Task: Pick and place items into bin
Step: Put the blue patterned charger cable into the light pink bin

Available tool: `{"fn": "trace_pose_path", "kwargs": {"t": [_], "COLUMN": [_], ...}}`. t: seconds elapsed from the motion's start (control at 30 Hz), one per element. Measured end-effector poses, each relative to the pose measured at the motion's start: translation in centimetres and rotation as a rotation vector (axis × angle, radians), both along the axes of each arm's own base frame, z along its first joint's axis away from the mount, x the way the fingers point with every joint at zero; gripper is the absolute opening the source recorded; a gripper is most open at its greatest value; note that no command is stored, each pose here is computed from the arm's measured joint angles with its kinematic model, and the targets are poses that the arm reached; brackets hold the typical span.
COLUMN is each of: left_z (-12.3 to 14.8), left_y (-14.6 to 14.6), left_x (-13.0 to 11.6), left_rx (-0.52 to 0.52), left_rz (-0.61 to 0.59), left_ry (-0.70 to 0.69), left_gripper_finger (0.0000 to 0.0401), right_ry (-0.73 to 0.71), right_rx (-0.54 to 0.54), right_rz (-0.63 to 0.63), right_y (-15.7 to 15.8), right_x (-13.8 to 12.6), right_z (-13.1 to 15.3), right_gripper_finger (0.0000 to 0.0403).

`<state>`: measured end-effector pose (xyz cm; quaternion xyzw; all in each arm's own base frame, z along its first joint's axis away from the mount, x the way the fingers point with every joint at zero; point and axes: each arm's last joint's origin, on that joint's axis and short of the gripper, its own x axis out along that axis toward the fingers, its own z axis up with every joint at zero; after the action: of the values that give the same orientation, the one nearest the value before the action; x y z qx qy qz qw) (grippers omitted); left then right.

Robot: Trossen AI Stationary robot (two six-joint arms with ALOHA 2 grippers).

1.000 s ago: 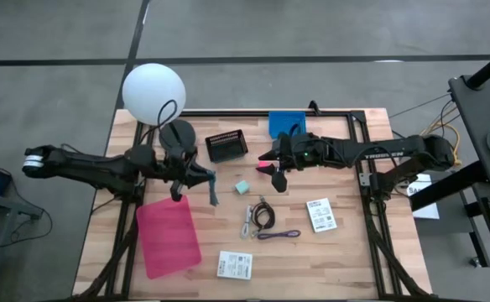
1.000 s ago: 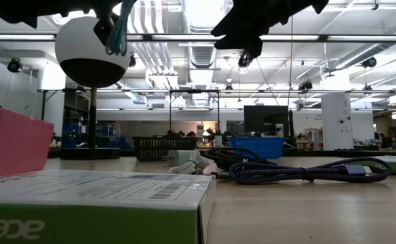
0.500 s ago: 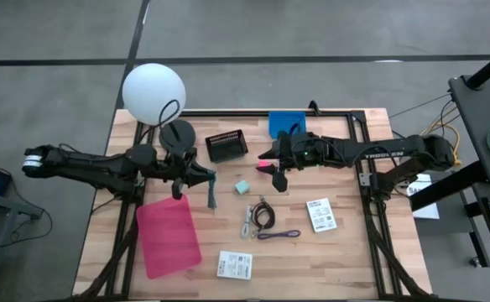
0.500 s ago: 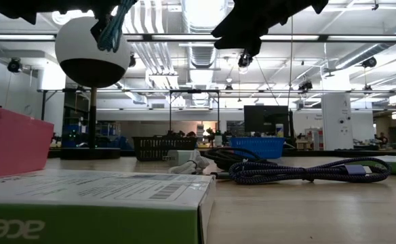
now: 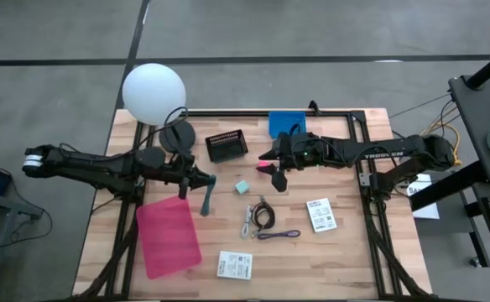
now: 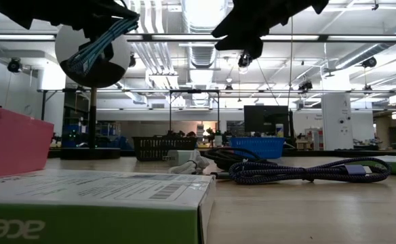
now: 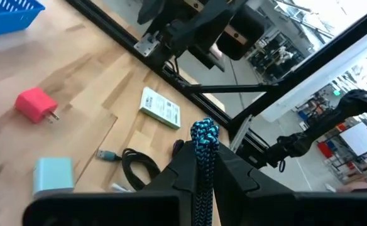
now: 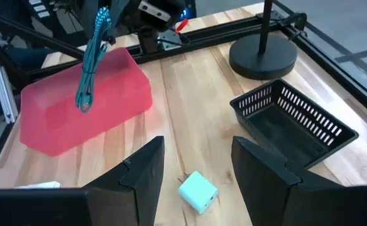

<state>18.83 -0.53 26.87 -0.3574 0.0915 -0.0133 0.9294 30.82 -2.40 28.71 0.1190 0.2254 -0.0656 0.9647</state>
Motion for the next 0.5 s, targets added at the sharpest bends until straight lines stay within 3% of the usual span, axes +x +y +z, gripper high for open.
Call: {"fn": "trace_pose_path", "kwargs": {"t": [0.23, 0.5], "left_z": [0.0, -0.1], "left_y": [0.0, -0.3], "left_x": [0.0, -0.2], "left_rx": [-0.076, -0.108], "left_rz": [0.007, -0.067], "left_ry": [0.019, 0.034], "left_gripper_finger": [0.0012, 0.0012], "right_ry": [0.017, 0.046], "right_rx": [-0.002, -0.016], "right_rz": [0.002, 0.011], "right_y": [0.0, 0.0], "right_x": [0.0, 0.5], "right_z": [-0.5, -1.3], "right_gripper_finger": [0.0173, 0.0173]}}
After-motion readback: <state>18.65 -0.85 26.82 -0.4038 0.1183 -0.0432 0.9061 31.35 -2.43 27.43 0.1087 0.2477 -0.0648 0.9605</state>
